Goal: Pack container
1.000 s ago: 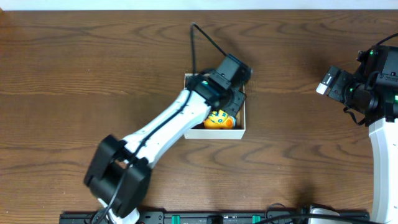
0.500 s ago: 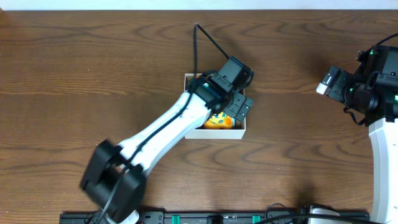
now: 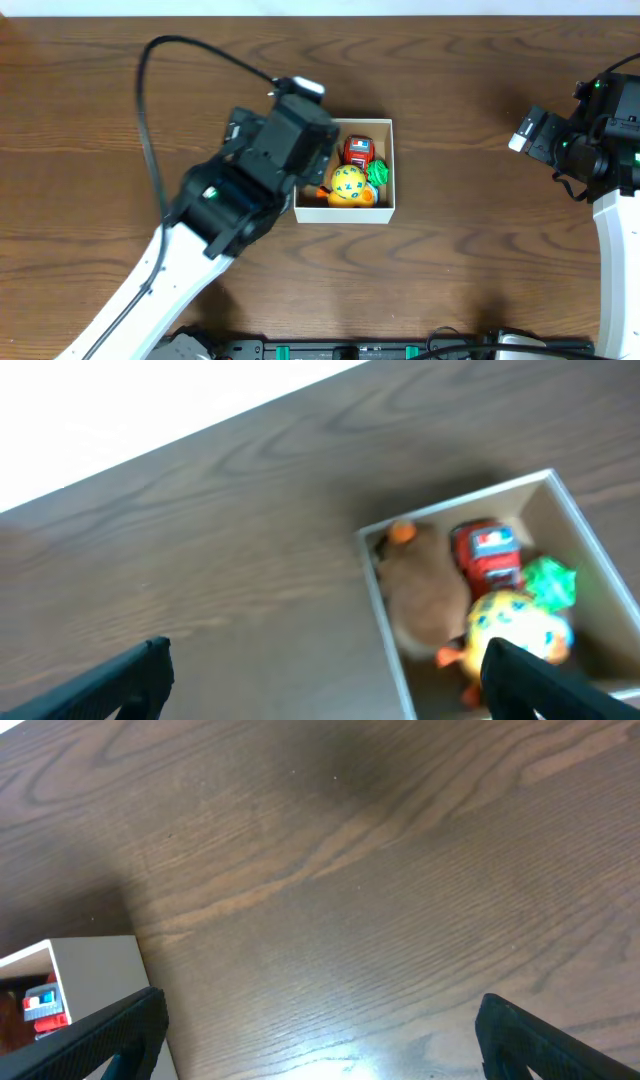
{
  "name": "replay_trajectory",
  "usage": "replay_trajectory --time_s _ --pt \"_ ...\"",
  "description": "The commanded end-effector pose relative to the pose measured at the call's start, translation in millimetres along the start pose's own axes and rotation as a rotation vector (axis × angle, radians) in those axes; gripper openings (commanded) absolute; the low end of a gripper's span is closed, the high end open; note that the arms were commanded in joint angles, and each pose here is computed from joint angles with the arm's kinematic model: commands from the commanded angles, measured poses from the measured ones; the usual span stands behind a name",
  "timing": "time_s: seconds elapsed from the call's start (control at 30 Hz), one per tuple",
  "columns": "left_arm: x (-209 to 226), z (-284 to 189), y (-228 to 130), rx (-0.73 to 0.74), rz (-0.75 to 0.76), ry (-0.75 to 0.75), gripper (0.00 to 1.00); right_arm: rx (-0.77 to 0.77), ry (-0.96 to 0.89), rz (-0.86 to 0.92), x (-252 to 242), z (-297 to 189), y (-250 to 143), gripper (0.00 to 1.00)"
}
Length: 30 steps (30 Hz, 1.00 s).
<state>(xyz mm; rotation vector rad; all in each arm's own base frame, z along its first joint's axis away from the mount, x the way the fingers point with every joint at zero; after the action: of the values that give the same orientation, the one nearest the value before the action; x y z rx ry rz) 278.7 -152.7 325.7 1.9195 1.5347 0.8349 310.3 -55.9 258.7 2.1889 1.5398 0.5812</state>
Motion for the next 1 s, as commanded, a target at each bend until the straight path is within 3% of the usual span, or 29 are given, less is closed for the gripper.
replay_trajectory --time_s 0.0,0.3,0.6,0.8,0.97 --pt "16.5 -18.1 1.2 -0.04 -0.014 0.047 0.98 0.002 -0.013 0.014 -2.8 0.5 0.3 0.99" --pt "23.3 -29.6 -25.4 0.069 0.029 0.024 0.98 0.001 -0.013 0.014 -2.8 0.5 0.4 0.99" --pt "29.0 -30.4 -7.9 -0.012 0.031 0.014 0.98 0.001 -0.013 0.014 -2.8 0.5 0.4 0.99" --pt "64.1 -42.1 -0.4 -0.054 -0.13 -0.098 0.98 0.001 -0.013 0.014 -2.8 0.5 0.4 0.99" --pt "111.7 -57.0 -11.7 -0.095 -0.269 -0.024 0.98 0.001 -0.013 0.014 -2.8 0.5 0.4 0.99"
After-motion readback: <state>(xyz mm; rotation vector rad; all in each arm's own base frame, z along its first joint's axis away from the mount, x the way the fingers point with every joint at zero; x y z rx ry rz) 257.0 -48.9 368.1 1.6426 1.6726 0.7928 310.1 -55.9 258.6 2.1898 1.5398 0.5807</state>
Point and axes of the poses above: each gripper's point midway between its finger pads, its own z axis out along the fingers, its own x axis along the line the jaws close on, y = z × x, the point moved 4 cm from there along -z, back along the fingers, and after that the axes turned 8 degrees about -z, right-handed, at the moved point
